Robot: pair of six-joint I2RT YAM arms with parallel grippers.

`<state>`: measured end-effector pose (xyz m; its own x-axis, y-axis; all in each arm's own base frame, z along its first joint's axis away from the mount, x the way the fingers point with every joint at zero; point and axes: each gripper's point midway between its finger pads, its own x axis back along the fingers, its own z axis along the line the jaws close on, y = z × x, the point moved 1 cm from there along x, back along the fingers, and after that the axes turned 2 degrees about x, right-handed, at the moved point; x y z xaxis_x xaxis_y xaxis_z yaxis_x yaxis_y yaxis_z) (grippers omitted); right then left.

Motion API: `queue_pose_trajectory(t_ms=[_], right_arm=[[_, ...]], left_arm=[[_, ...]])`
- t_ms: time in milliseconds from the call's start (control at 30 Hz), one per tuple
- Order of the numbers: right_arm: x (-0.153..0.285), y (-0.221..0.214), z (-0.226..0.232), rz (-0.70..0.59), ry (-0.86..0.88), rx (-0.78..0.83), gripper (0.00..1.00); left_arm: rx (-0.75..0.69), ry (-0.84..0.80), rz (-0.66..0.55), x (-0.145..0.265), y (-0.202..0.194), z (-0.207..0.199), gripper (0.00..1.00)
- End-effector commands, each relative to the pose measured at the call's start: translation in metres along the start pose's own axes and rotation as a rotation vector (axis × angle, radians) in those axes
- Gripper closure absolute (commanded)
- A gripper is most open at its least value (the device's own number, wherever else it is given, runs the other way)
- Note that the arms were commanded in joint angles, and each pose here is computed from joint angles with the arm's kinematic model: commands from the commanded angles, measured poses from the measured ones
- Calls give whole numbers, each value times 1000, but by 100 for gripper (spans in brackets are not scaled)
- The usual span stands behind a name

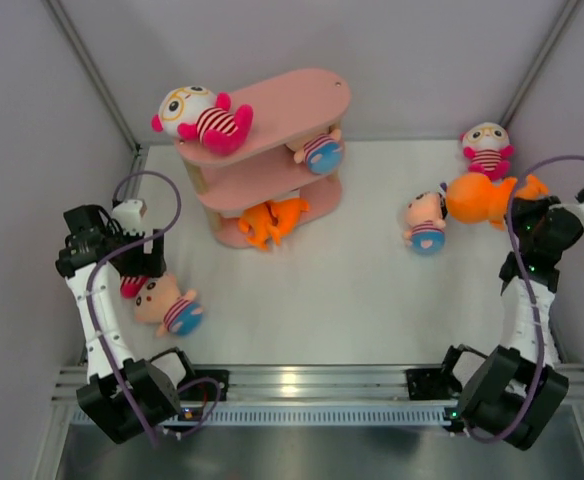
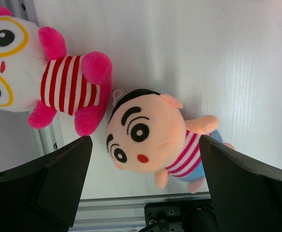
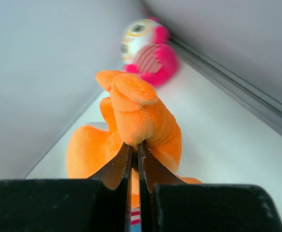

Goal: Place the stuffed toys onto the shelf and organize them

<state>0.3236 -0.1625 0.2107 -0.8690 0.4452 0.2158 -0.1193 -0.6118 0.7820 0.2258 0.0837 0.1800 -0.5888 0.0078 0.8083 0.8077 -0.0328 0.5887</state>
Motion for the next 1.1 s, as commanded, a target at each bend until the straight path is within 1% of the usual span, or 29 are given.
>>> queue_pose_trajectory(t_ms=[0,33,67,100,167,200,267,300,333,367,467,533,567,600,633,667,700,733,767,800,833,900,967,1067], right_arm=[[26,31,81,-61,235,191,100],[37,38,96,-76,270,247,100],[44,36,107,-69,304,278,100],[54,26,128,-42,381,307,100],[76,22,149,-31,464,361,100],[90,11,166,-7,535,377,100],[116,11,184,-11,614,391,100],[131,-3,195,34,670,398,100],[147,0,204,22,714,386,100],[168,-9,218,48,788,373,100],[203,-25,240,97,906,335,100],[219,-31,246,91,942,314,100],[233,-41,252,102,970,298,100],[243,-41,261,85,1004,268,100],[246,-55,263,108,1010,271,100],[248,-64,268,118,1005,268,100],[267,-79,278,159,1065,270,100],[269,-95,289,182,1071,290,100],[273,-103,296,181,1065,287,100],[295,-114,305,207,1126,281,100],[303,-121,318,195,1146,252,100],[324,-134,329,222,1188,218,100],[333,-148,347,237,1199,208,100],[348,-168,371,270,1237,238,100]], left_arm=[[-33,-121,-95,27,20,-27,2],[-45,-140,-106,30,21,-32,2],[-44,-183,-112,33,21,-40,2],[-51,-200,-122,37,23,-44,2],[-69,-269,-136,43,22,-57,2],[-90,-300,-147,47,23,-63,2],[-119,-400,-183,56,24,-81,2],[-122,-430,-189,62,24,-88,3],[-137,-452,-210,68,26,-93,3],[-160,-508,-240,79,28,-104,3],[-191,-573,-281,94,32,-120,1],[-206,-669,-307,107,30,-141,1],[-216,-705,-311,111,28,-150,1],[-237,-740,-319,117,26,-159,1],[-298,-797,-337,128,21,-174,1],[-319,-821,-350,135,20,-181,2],[-332,-834,-362,140,19,-184,1],[-352,-832,-374,144,18,-186,1],[-358,-822,-380,146,18,-186,1],[-369,-811,-381,145,18,-184,1],[-369,-799,-374,143,19,-182,2],[-378,-792,-357,137,17,-181,1],[-376,-828,-334,131,16,-184,1],[-375,-879,-300,125,14,-189,1]])
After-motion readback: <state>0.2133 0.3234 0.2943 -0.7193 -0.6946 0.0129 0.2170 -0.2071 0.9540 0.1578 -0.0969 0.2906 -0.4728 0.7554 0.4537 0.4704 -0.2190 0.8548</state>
